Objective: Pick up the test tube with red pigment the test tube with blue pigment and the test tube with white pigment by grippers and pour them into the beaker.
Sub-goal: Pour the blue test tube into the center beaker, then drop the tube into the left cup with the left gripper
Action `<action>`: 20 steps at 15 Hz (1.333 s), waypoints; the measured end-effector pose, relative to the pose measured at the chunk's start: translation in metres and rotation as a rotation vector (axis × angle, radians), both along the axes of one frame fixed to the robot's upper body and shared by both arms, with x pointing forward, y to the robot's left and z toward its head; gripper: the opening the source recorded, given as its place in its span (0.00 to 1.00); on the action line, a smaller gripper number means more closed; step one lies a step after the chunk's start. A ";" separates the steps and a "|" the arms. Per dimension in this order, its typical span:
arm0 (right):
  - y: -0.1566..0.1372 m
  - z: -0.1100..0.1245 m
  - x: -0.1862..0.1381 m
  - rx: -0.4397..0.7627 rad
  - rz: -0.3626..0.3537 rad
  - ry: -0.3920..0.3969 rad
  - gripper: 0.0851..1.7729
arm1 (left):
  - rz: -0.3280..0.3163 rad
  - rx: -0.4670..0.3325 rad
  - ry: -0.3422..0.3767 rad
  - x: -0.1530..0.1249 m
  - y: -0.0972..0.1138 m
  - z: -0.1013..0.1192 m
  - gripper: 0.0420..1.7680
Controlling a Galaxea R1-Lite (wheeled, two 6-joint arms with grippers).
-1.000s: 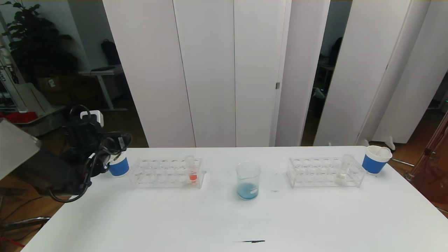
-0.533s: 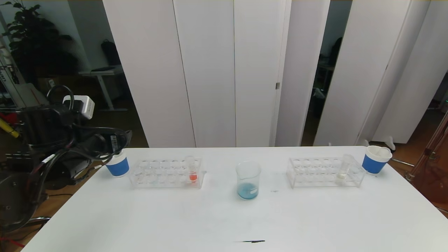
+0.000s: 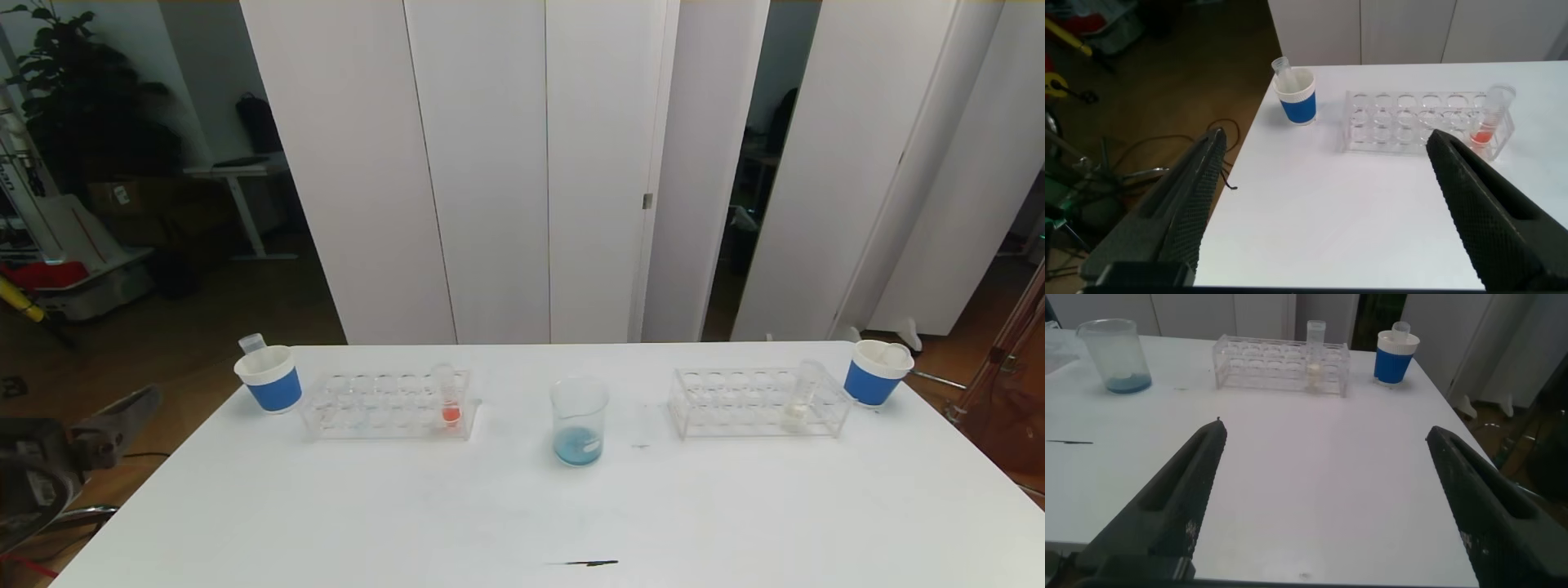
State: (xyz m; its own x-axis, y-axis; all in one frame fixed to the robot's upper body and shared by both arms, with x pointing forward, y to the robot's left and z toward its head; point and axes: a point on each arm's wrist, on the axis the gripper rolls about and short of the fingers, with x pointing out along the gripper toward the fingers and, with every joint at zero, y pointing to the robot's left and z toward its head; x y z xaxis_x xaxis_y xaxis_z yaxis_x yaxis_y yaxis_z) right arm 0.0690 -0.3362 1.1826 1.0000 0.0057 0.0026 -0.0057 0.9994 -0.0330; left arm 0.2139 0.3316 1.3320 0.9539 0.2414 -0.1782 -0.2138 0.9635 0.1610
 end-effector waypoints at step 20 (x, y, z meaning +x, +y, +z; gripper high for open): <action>0.000 0.000 0.000 0.000 0.000 0.000 0.99 | -0.205 -0.045 -0.171 -0.157 0.003 -0.128 0.99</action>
State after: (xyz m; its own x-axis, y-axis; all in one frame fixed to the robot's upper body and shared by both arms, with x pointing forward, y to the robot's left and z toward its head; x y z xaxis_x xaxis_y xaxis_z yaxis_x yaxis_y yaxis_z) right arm 0.0690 -0.3362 1.1826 1.0000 0.0057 0.0026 -0.0057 0.9994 -0.0332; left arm 0.0570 0.3344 1.2040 0.9992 0.0351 -0.0166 -0.0334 0.9949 0.0956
